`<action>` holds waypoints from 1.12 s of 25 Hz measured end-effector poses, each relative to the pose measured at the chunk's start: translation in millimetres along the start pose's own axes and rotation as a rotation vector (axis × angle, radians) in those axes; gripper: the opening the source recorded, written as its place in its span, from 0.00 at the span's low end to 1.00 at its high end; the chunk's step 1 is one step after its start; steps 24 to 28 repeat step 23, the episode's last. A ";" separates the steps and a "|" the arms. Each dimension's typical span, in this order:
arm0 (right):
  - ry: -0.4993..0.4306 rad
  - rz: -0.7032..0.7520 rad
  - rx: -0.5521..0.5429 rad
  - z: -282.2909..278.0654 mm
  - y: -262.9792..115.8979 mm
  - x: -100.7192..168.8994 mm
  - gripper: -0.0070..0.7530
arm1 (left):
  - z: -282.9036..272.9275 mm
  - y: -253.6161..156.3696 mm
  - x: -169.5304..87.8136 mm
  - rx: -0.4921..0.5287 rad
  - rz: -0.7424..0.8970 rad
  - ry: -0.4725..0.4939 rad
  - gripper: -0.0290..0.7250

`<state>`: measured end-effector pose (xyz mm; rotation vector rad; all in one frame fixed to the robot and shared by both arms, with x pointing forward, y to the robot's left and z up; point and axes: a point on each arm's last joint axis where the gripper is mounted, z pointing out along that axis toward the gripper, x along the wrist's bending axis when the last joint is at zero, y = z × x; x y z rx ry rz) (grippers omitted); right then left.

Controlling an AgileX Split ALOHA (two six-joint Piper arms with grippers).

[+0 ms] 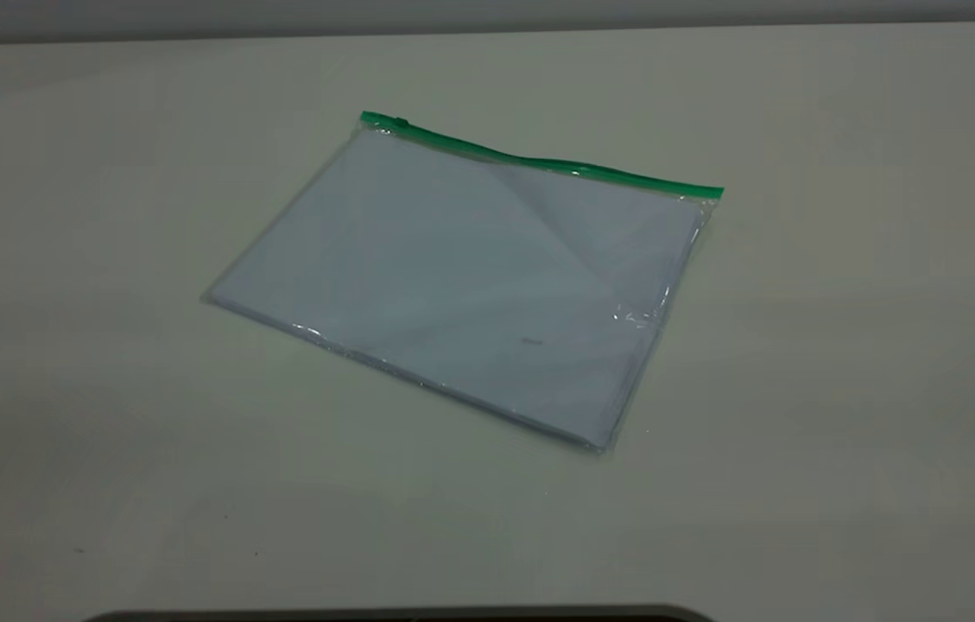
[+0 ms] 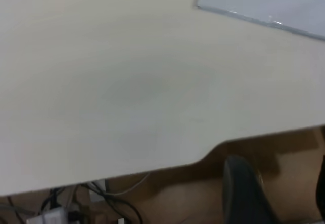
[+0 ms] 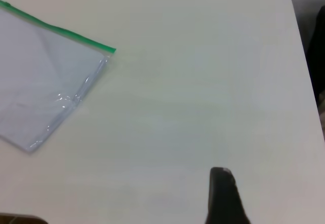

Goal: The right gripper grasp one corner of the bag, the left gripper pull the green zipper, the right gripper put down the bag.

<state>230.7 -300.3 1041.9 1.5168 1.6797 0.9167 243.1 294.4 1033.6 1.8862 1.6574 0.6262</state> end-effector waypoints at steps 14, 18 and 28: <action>-0.003 0.001 -0.001 -0.1 -0.1 -0.1 0.67 | -12.9 -16.1 -4.0 -0.156 -0.069 0.094 0.59; -0.003 0.001 -0.001 -0.1 -0.1 -0.1 0.67 | -12.9 -16.1 -4.0 -0.156 -0.069 0.094 0.59; -0.003 0.000 -0.001 -0.1 -0.1 -0.2 0.67 | -12.9 -16.1 -4.0 -0.156 -0.069 0.094 0.59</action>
